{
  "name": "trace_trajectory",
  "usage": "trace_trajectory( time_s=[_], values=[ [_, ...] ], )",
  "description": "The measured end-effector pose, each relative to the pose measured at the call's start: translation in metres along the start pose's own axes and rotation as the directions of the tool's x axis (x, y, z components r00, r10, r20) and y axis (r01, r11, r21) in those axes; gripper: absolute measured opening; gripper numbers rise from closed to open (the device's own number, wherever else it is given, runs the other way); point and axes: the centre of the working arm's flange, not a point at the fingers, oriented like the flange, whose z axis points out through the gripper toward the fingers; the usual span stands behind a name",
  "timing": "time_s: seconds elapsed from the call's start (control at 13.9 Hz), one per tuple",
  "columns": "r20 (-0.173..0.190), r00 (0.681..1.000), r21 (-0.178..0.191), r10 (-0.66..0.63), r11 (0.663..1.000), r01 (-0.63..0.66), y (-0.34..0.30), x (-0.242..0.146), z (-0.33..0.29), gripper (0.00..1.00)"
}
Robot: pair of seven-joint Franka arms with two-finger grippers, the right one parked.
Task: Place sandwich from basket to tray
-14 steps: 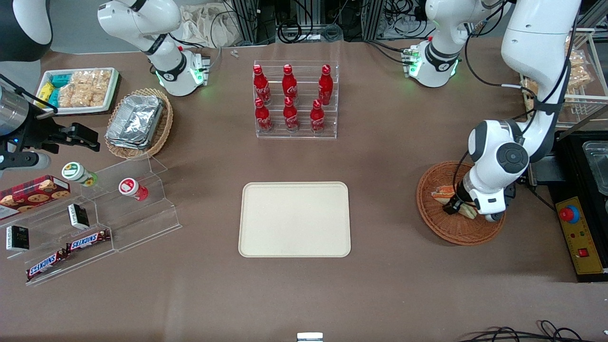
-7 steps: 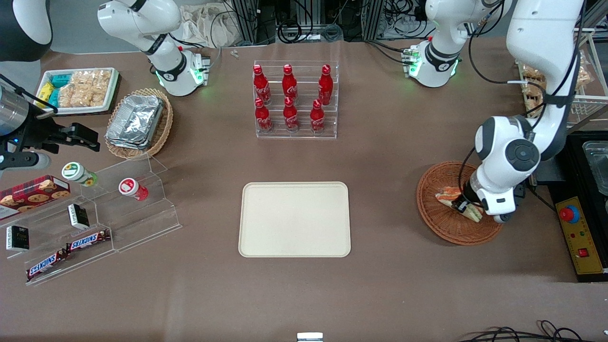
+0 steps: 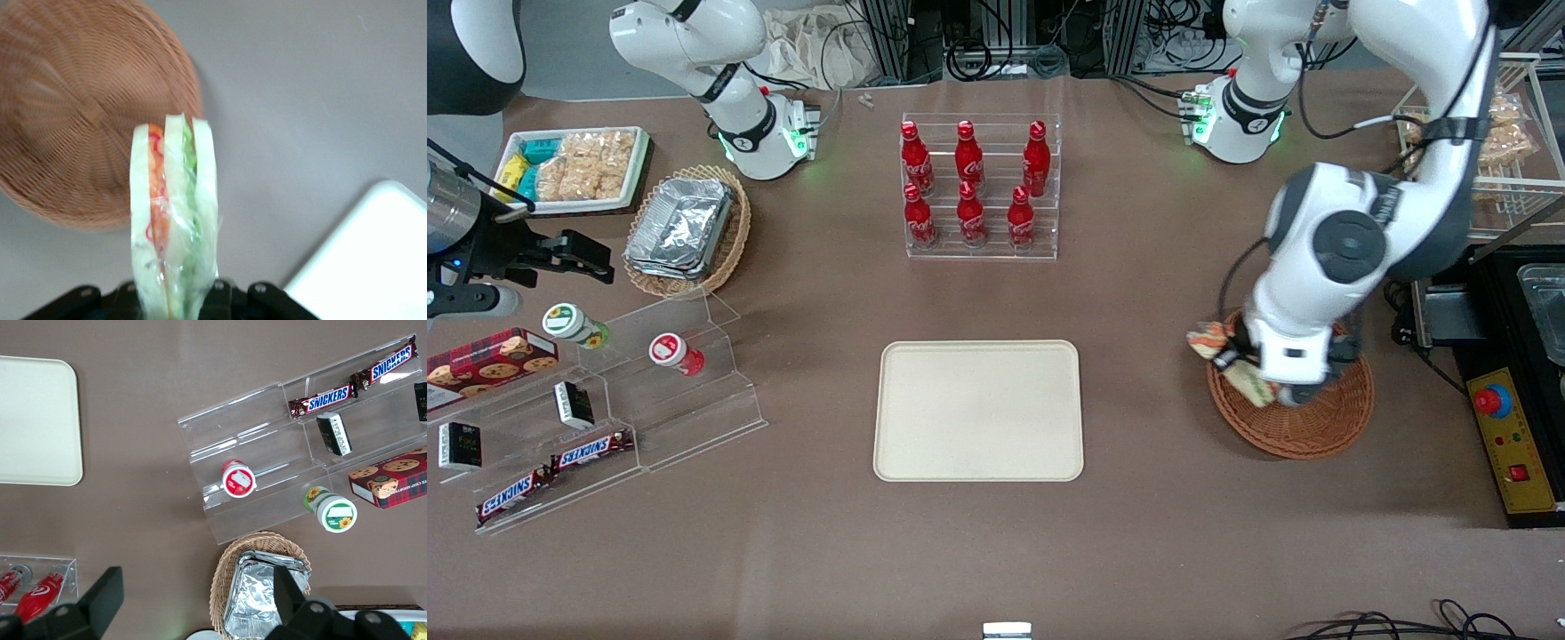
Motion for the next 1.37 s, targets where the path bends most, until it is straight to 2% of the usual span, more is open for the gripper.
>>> trace_trajectory(
  time_s=[0.14, 0.29, 0.43, 0.51, 0.65, 0.72, 0.94, 1.15, 1.3, 1.37],
  values=[
    [0.037, 0.989, -0.026, 0.141, 0.990, -0.140, 0.039, -0.045, 0.015, 0.20],
    [0.059, 0.965, -0.074, 0.254, 0.965, -0.250, 0.075, -0.078, 0.037, 0.20],
    [0.054, 0.927, -0.133, 0.371, 0.923, -0.362, 0.104, -0.105, 0.063, 0.20],
    [0.042, 0.904, -0.167, 0.426, 0.895, -0.414, 0.115, -0.116, 0.077, 0.20],
    [0.016, 0.879, -0.220, 0.477, 0.859, -0.463, 0.131, -0.132, 0.102, 0.20],
    [0.001, 0.867, -0.219, 0.498, 0.846, -0.486, 0.134, -0.135, 0.113, 0.20],
    [-0.034, 0.827, -0.154, 0.562, 0.814, -0.560, 0.133, -0.131, 0.148, 0.20],
    [-0.045, 0.826, -0.145, 0.561, 0.815, -0.561, 0.137, -0.118, 0.160, 0.17],
    [-0.056, 0.831, -0.150, 0.554, 0.818, -0.555, 0.141, -0.111, 0.159, 0.31],
    [-0.067, 0.829, -0.145, 0.555, 0.817, -0.559, 0.143, -0.109, 0.159, 0.42]
  ],
)
